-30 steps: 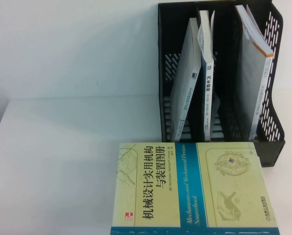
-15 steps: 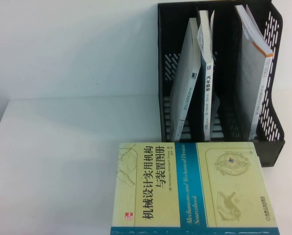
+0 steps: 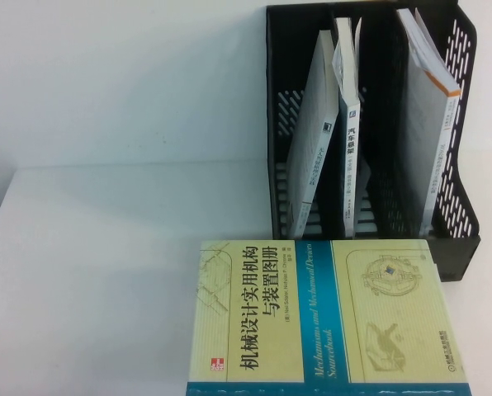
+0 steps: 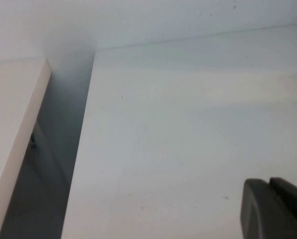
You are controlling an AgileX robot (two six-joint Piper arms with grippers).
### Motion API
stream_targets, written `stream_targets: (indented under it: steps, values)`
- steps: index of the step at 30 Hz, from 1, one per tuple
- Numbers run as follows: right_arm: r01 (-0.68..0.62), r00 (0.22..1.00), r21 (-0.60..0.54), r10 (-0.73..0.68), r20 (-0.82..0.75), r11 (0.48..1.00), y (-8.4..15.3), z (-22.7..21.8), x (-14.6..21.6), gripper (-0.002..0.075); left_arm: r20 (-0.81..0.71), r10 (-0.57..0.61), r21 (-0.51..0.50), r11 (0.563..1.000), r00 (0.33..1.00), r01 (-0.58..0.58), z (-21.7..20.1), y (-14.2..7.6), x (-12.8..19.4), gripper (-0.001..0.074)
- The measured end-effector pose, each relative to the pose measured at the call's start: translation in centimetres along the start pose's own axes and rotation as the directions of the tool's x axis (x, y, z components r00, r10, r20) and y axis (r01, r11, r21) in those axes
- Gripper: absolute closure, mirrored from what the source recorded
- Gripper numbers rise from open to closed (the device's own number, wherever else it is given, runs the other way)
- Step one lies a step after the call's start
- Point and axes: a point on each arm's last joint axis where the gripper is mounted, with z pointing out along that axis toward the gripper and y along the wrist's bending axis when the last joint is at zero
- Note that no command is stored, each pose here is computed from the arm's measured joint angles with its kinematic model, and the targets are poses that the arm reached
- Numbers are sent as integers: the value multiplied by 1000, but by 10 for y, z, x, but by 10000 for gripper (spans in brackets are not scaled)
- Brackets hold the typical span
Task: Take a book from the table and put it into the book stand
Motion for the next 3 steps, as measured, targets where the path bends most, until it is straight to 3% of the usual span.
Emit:
stream_targets:
  steps: [3]
  values:
    - [-3,1000,8,3,1,1000,-1,0,0,728,0,0,0,1000,1000,0,0,0,0,737]
